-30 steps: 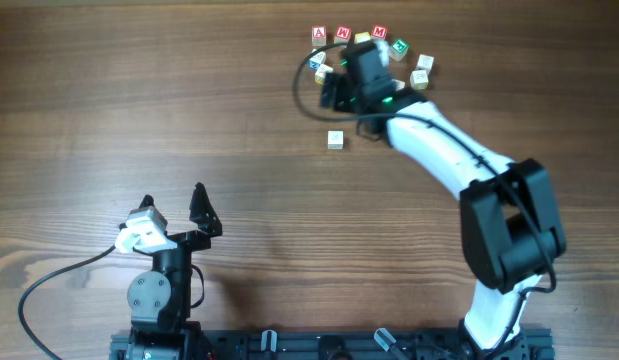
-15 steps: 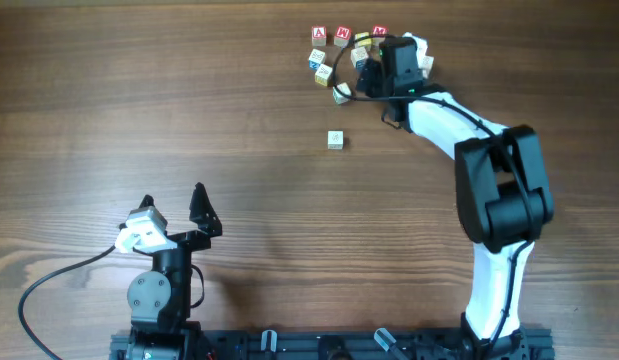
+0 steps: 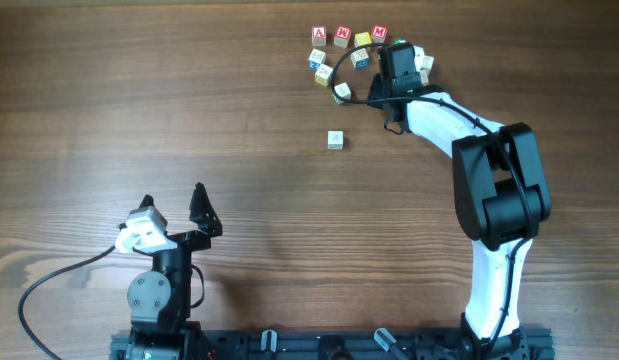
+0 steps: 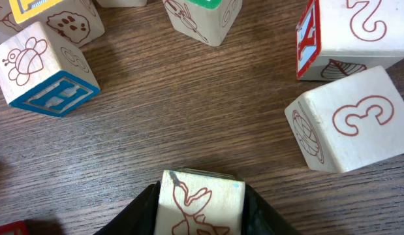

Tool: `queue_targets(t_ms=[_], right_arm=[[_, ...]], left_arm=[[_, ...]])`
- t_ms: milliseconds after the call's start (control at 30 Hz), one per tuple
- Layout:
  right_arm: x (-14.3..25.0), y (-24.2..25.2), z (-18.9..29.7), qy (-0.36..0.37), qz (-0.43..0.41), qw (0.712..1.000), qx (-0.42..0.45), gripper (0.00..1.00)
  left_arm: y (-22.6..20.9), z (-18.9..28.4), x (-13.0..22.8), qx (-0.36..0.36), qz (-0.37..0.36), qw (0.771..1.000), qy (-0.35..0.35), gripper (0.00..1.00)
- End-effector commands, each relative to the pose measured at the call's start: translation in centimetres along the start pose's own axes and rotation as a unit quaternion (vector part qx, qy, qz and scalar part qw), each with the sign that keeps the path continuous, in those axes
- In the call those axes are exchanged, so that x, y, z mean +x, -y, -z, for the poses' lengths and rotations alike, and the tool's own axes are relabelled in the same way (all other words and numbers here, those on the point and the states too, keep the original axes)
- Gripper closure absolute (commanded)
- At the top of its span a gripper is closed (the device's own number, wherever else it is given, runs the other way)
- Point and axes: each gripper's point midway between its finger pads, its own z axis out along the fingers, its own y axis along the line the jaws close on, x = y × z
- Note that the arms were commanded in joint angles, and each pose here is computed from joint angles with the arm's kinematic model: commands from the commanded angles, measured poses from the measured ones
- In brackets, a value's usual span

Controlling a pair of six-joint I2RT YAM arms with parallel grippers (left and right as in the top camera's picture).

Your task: Form a tower

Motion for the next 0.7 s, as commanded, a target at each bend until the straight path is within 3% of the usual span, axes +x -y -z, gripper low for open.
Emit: queue_targets(t_ms=[0, 100, 233, 367, 467, 533, 567, 667], right_arm=[[0.0, -1.1, -0.2, -0.014, 0.01, 1.0, -0.022, 0.63], [-1.2, -2.6, 1.6, -0.018, 0.049, 0.997, -0.056, 0.71], [-2.2, -4.6, 6.4, -0.023, 0.161, 0.979, -0.125, 0.71], [1.8, -3.3, 7.8, -0.09, 0.322, 0.932, -0.141, 0.7], [4.4, -2.2, 7.2, -0.119, 0.342, 0.922, -0.139, 0.53], [4.5, -2.1, 7.1, -0.119, 0.341, 0.922, -0.139, 0.11], [4.3, -2.2, 7.1, -0.116, 0.333, 0.925, -0.139, 0.0], [3.1, -2.8, 7.1, -0.11, 0.213, 0.962, -0.129, 0.0]], left_arm=[[-0.3, 0.0, 0.0, -0.005, -0.009, 1.0, 0.003, 0.0], [-0.3, 0.0, 0.0, -0.005, -0.009, 1.0, 0.003, 0.0], [-0.3, 0.0, 0.0, -0.005, -0.009, 1.0, 0.003, 0.0], [-0.3, 0.0, 0.0, -0.005, -0.009, 1.0, 0.003, 0.0], [-0.3, 0.0, 0.0, -0.005, -0.009, 1.0, 0.003, 0.0], [-0.3, 0.0, 0.0, -0.005, -0.009, 1.0, 0.003, 0.0], [-0.3, 0.0, 0.0, -0.005, -0.009, 1.0, 0.003, 0.0], [-0.3, 0.0, 0.0, -0.005, -0.009, 1.0, 0.003, 0.0]])
